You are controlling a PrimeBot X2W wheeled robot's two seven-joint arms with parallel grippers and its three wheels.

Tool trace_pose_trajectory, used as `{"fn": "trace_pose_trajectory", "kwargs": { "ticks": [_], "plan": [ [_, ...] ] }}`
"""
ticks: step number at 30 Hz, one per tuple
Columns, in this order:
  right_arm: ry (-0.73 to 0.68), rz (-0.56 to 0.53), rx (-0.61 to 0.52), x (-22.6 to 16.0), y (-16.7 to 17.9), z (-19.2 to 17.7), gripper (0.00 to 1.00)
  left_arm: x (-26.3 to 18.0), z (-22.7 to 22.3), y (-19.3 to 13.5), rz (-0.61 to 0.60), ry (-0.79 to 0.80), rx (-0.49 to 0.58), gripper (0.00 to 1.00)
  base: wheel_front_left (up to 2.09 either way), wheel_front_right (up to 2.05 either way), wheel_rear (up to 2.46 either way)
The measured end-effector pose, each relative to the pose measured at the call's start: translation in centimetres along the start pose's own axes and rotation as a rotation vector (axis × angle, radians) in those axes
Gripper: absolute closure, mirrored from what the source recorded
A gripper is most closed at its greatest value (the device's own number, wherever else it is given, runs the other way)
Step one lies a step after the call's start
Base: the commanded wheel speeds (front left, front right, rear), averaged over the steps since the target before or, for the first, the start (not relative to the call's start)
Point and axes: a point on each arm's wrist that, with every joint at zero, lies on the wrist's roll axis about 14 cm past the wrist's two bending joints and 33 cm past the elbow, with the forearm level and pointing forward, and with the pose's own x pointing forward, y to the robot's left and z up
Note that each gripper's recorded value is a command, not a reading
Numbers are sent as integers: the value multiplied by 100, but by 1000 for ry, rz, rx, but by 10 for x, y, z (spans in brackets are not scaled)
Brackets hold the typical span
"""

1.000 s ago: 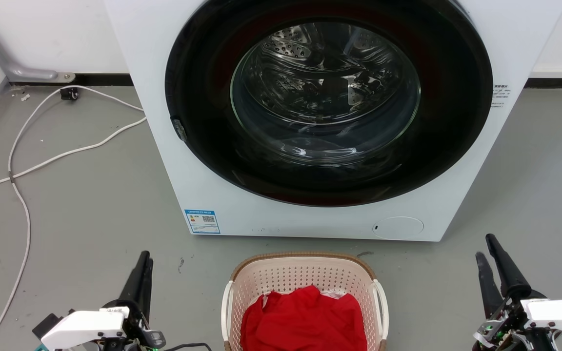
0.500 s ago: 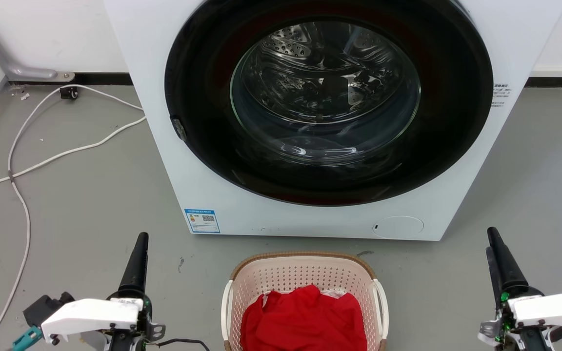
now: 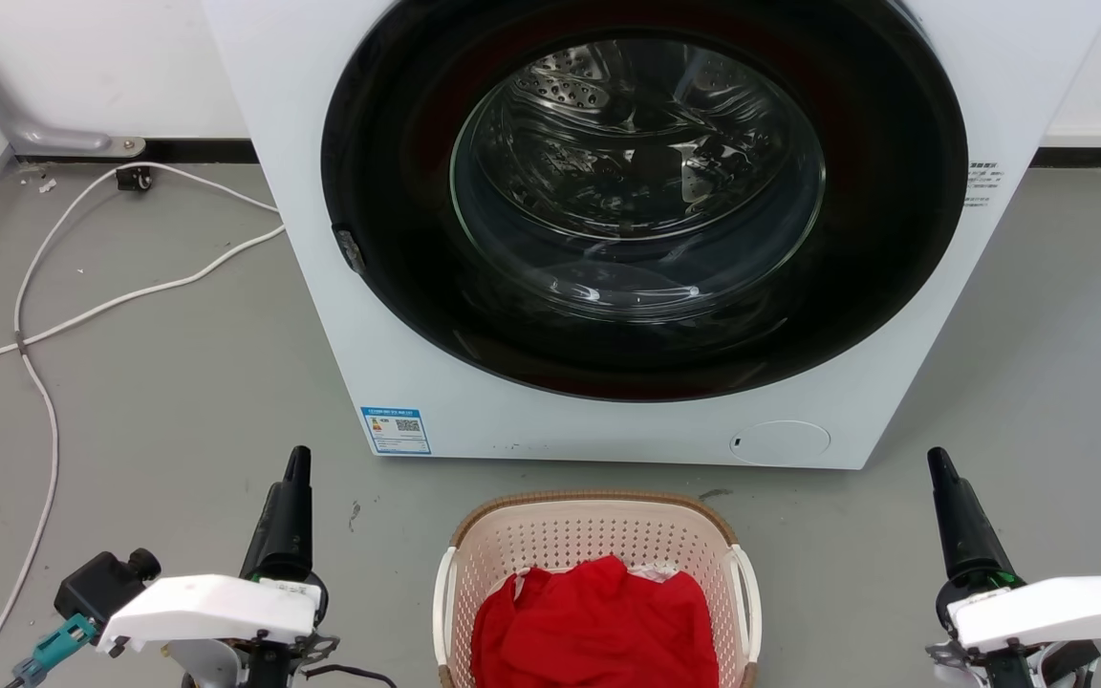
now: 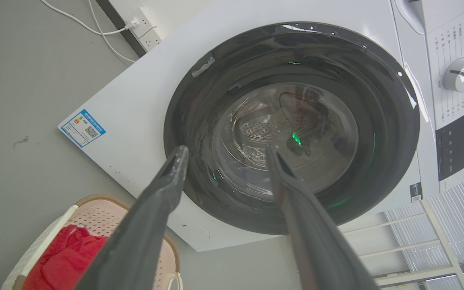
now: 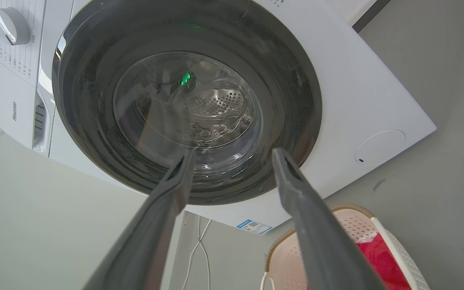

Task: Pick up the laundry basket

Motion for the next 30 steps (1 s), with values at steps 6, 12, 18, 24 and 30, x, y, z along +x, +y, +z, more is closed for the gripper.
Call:
{"fn": "trace_pose_trajectory", "kwargs": {
  "ticks": [6,12,18,24,30],
  "plan": [
    [-6,9,-104,-2,2,0,0,0,0,-4,-7,-10,85,0,0,0,0],
    [-11,18,-190,-3,4,0,0,-1,0,-7,-17,-21,166,0,0,0,0],
    [-19,30,-272,-5,7,0,0,-3,1,-11,-31,-35,245,0,0,0,0],
    [-27,43,-354,-7,9,0,0,-3,2,-14,-41,-49,321,0,0,0,0],
    [-39,71,-437,-7,17,1,0,-4,2,-17,-51,-61,392,0,0,0,0]
  ]
}}
